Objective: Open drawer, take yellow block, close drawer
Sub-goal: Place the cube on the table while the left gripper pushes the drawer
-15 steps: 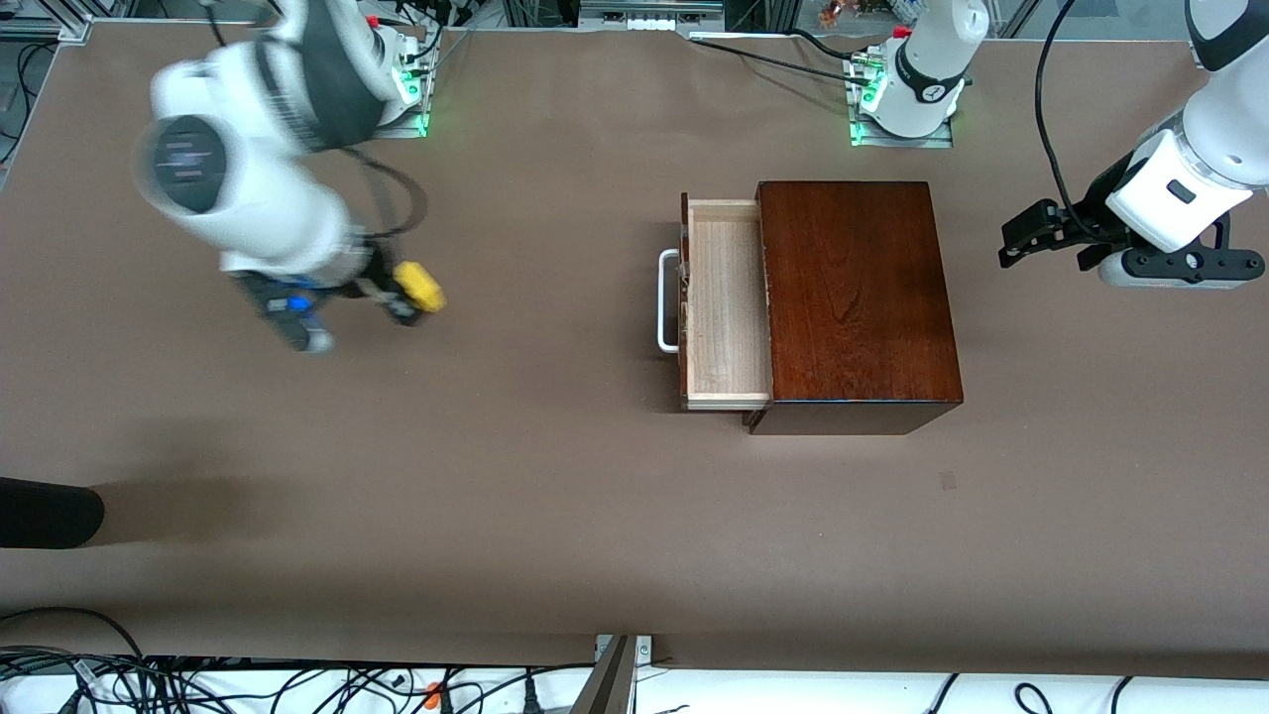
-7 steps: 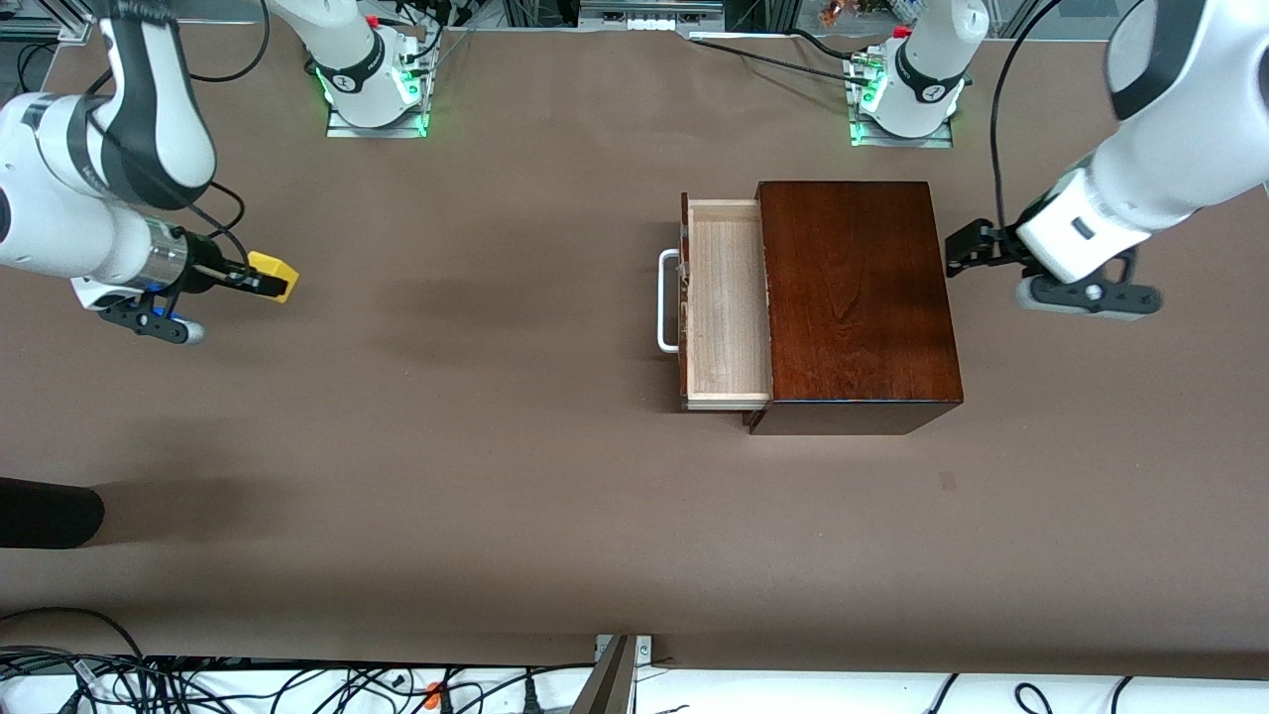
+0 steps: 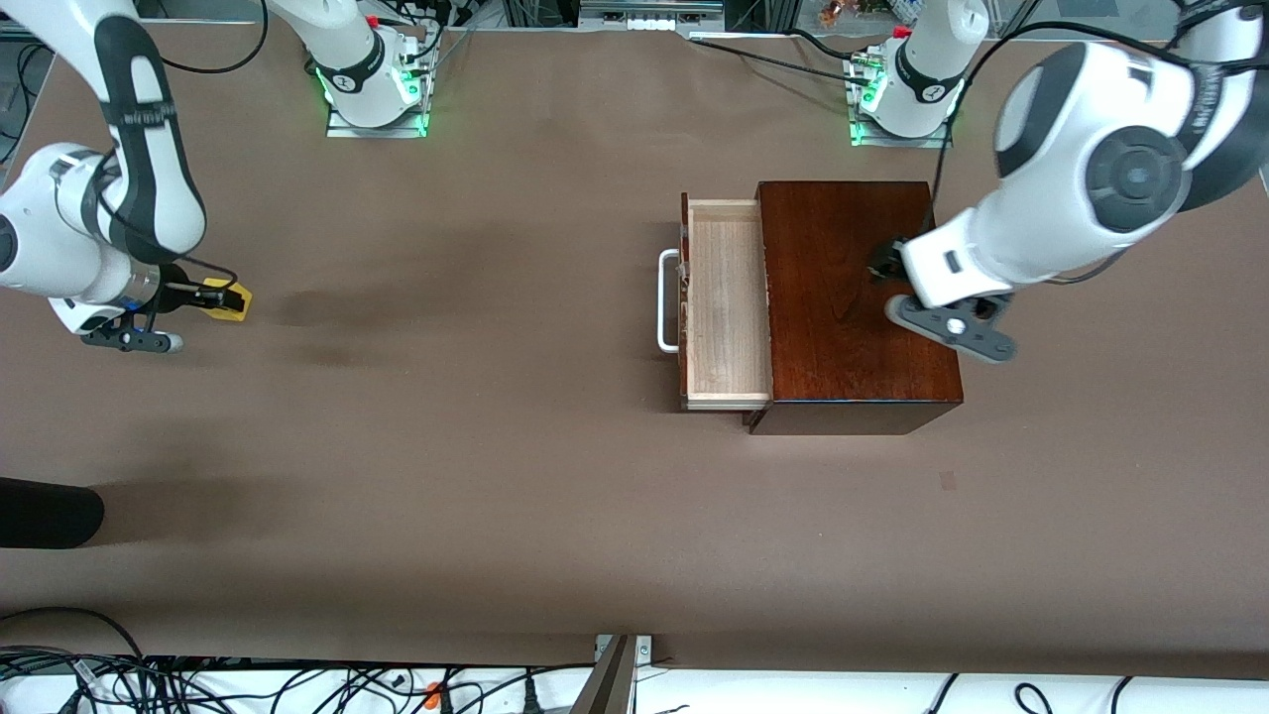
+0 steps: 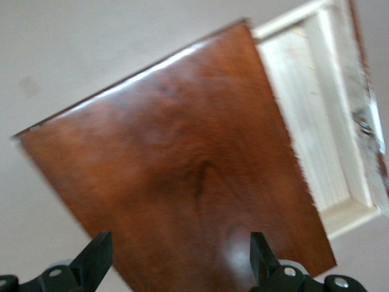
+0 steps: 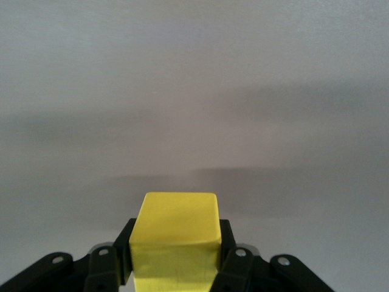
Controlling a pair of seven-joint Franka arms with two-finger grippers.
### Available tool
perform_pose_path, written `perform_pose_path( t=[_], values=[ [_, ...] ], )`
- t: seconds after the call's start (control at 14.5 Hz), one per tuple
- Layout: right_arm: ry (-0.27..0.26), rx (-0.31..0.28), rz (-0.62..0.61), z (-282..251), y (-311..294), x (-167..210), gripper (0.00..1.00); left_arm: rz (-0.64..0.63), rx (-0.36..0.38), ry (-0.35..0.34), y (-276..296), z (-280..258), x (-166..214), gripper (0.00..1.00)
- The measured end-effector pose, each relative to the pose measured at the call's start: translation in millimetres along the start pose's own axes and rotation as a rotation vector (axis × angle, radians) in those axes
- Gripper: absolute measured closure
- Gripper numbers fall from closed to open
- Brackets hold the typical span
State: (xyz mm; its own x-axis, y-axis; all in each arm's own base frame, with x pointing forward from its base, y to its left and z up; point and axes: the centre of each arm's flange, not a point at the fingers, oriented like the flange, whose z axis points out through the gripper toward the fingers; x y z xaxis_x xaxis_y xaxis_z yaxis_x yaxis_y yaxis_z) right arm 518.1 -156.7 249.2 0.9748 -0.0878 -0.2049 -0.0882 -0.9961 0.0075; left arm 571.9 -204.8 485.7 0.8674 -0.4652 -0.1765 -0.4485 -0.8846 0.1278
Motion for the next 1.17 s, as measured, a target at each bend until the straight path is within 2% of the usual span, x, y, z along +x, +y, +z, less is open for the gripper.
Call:
perform_pose_path(
  t=[0.28, 0.41, 0.55, 0.69, 0.9, 1.03, 1.1, 1.17],
  values=[
    [-0.003, 0.004, -0.043, 26, 22, 3, 0.44, 0.215, 0.018, -0.026, 112, 30, 23, 0.00],
    [-0.012, -0.002, -0.053, 31, 22, 5, 0.44, 0.365, 0.022, 0.013, 164, 50, 42, 0.00],
    [-0.018, -0.007, -0.060, 35, 19, 8, 0.44, 0.524, -0.008, 0.072, 194, 75, 62, 0.00],
    [-0.025, -0.007, -0.067, 40, 16, 11, 0.33, 0.699, -0.035, 0.125, 213, 103, 80, 0.00],
    [-0.027, -0.006, -0.078, 44, 14, 15, 0.31, 0.957, -0.046, 0.161, 256, 141, 89, 0.00],
    [-0.021, -0.007, -0.082, 42, 13, 17, 0.17, 1.065, -0.055, 0.136, 287, 161, 83, 0.00],
    [-0.016, -0.008, -0.086, 39, 12, 19, 0.06, 1.099, -0.058, 0.121, 296, 171, 81, 0.00],
    [-0.010, -0.009, -0.091, 37, 11, 21, 0.00, 1.129, -0.051, 0.108, 299, 179, 81, 0.00]
  ],
)
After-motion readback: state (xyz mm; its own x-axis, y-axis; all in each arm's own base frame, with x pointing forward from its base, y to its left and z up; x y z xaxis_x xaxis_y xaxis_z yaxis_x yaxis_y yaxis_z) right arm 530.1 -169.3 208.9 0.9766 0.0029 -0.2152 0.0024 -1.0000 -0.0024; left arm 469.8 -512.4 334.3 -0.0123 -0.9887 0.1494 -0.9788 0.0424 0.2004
